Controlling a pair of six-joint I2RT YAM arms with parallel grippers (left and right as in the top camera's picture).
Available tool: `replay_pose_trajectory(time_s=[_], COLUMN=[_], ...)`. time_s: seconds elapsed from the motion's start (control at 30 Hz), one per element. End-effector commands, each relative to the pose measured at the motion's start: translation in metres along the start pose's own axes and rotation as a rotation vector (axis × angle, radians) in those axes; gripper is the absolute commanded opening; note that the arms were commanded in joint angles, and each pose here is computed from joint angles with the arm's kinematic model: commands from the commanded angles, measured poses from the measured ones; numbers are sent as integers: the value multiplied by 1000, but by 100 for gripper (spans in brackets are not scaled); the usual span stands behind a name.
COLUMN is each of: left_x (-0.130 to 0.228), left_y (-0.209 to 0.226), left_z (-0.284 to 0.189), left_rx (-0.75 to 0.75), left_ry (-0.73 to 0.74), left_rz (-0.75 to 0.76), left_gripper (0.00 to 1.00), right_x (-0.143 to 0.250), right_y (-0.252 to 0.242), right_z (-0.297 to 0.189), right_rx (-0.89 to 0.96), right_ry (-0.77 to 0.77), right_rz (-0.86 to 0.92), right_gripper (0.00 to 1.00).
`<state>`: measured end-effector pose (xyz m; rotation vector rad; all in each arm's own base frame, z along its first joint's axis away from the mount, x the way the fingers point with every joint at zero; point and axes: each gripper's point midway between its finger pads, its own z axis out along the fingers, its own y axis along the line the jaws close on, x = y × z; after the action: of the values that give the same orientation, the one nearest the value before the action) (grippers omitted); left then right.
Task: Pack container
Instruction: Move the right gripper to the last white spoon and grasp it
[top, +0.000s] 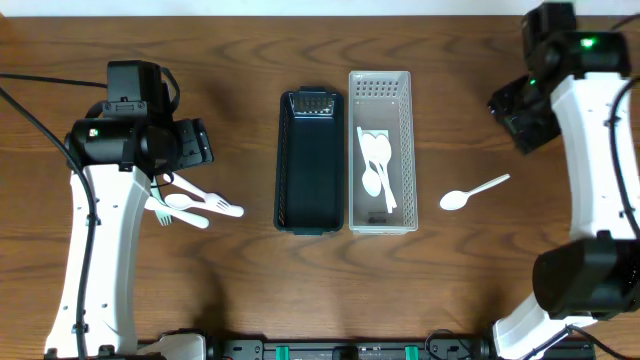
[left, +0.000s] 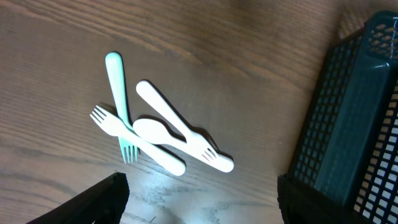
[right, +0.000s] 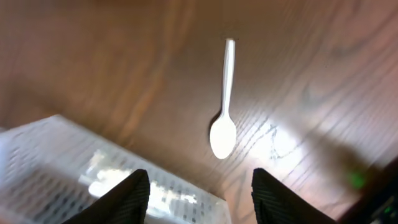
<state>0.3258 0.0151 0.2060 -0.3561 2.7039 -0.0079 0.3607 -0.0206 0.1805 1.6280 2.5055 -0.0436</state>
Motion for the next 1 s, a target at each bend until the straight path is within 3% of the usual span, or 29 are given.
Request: replay_pose_trajectory(time_s=[0.0, 0.33, 0.97], left_x=[1, 1, 1], left_y=[1, 1, 1], left_z=[2, 2, 2], left_rx=[-4, -4, -4], left_ry=[8, 8, 8], left_rz=[1, 2, 1], left_gripper=[80, 80, 79], right_x=[6, 27, 43], right_y=[-10, -25, -44], right_z=[38, 116, 173], right_rx=[62, 77, 53], right_ry=[9, 39, 30], right_rz=[130, 141, 141], right_gripper=[55, 57, 70])
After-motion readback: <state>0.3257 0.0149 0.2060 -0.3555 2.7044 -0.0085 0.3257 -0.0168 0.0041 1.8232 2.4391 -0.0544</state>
